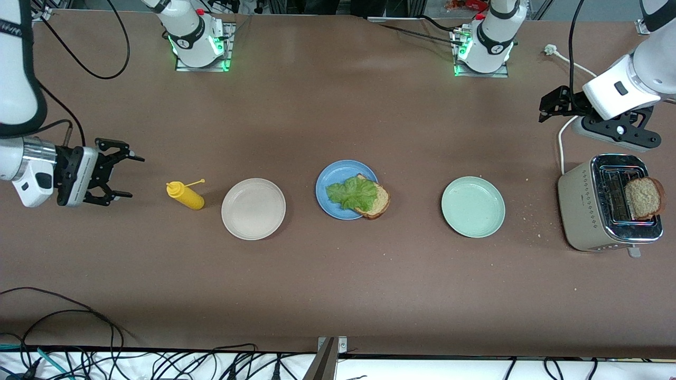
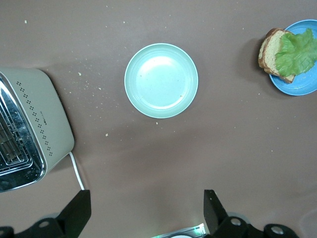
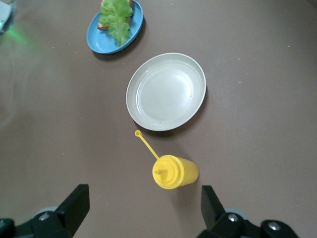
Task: Make sandwich in blue plate with both arms
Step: 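Grasp the yellow squeeze bottle with the right gripper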
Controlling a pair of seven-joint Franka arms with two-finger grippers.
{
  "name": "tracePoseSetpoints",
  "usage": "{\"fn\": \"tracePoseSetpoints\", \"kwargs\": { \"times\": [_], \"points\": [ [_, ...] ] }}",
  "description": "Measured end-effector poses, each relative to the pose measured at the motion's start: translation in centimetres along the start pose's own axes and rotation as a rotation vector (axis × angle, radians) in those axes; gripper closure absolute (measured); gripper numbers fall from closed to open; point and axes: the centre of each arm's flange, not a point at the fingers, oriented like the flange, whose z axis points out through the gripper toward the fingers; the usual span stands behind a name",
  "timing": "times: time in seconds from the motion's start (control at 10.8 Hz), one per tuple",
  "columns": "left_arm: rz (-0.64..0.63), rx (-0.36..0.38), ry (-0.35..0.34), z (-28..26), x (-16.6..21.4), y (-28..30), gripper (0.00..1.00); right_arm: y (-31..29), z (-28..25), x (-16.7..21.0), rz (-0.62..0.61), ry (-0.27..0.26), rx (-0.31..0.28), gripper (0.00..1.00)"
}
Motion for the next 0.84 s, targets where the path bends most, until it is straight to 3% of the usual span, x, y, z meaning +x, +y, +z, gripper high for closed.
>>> {"fn": "tracePoseSetpoints", "kwargs": {
  "times": [0.37,0.65,0.84],
  "points": [
    [0.0,0.0,0.0,0.0,0.0,0.0,0.0,4.3,4.2,-8.4,-0.207,0.174,0.092,0.0],
    [0.0,0.0,0.001,0.0,0.0,0.0,0.0,7.4,10.3,-13.9,-0.395,0.354,0.088,0.0],
    [0.0,0.0,0.0,0.0,0.0,0.0,0.0,8.4,13.8,-15.3,-0.456,0.424,0.083,0.0]
  ]
}}
